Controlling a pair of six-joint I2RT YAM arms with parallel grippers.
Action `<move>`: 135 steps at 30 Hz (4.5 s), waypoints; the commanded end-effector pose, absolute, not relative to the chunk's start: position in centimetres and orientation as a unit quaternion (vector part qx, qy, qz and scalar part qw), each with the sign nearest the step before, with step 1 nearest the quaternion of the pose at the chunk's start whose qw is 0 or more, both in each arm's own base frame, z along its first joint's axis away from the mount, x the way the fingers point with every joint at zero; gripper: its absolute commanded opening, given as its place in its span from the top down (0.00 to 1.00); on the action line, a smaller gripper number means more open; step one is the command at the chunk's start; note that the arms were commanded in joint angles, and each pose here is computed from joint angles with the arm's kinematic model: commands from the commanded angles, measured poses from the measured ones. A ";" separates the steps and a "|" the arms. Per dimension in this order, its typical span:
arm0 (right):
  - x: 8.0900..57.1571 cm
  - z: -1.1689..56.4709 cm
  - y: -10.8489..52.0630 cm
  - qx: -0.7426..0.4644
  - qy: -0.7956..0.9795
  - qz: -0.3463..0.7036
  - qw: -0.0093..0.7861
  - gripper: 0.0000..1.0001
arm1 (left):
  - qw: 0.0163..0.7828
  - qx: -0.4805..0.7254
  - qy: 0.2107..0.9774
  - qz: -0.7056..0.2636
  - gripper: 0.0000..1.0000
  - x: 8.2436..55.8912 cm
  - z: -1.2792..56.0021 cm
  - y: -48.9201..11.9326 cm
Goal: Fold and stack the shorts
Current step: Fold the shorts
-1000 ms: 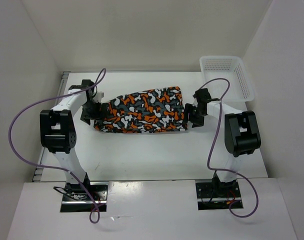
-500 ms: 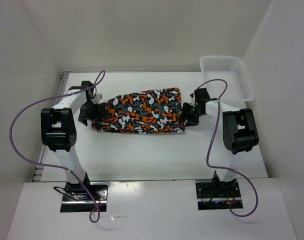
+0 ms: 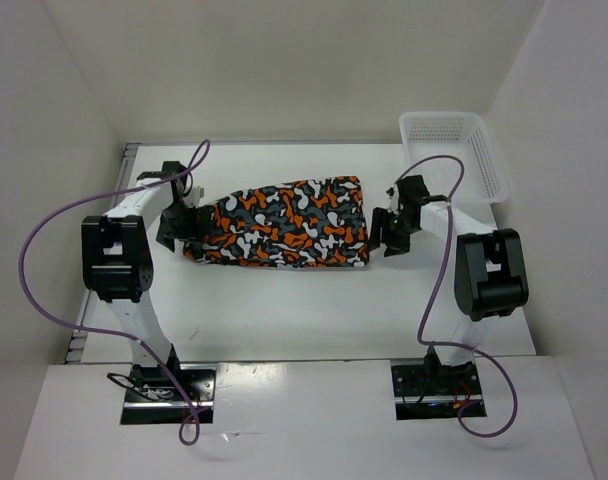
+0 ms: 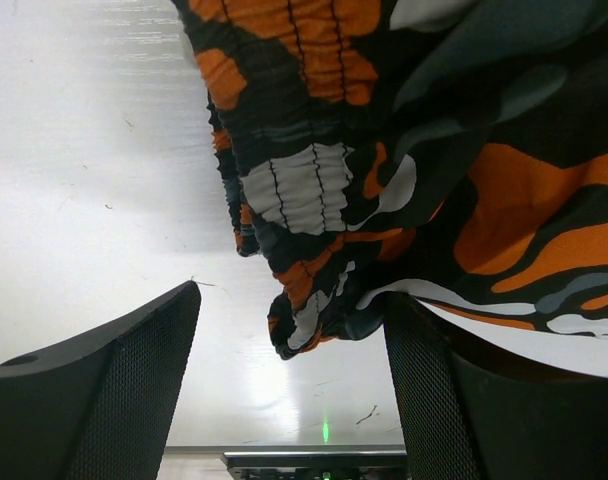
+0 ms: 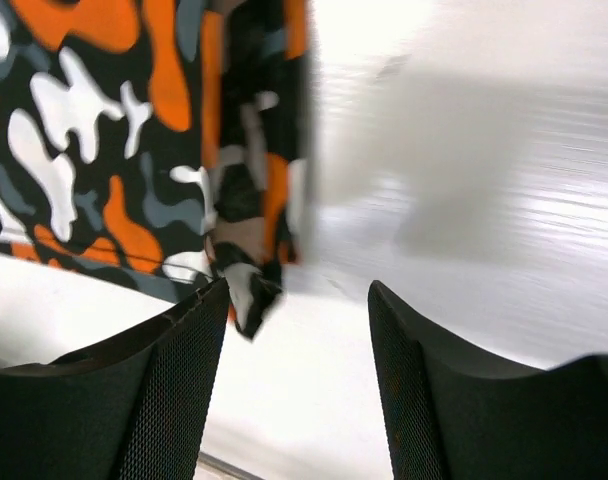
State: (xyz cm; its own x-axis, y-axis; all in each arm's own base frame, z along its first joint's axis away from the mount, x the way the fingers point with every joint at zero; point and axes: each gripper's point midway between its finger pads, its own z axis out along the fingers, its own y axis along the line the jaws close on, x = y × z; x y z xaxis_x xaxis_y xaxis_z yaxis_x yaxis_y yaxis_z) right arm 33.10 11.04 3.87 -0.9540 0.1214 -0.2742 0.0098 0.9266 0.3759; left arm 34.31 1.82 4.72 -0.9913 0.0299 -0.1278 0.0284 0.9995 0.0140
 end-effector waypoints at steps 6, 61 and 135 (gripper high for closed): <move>35.3 9.1 11.1 0.056 0.954 0.220 0.197 0.26 | 0.070 0.014 0.997 -0.001 0.19 35.7 5.0 1.8; 48.2 15.4 11.8 -0.269 0.873 -0.030 0.406 1.00 | 0.189 0.047 0.980 -0.049 0.00 47.7 4.0 -1.6; 48.0 13.4 8.9 -0.277 0.884 -0.063 0.371 1.00 | 0.184 0.090 0.976 -0.078 0.03 46.5 4.3 -6.1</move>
State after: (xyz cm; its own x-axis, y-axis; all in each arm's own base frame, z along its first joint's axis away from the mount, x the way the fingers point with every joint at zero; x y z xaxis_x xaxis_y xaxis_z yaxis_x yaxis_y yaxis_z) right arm 46.35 9.34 6.15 -0.7091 -0.4308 -0.5583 -0.4224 0.8934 -0.1529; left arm 46.89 -3.47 2.21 -0.9255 0.1220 -0.3584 0.1465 0.9883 -0.0418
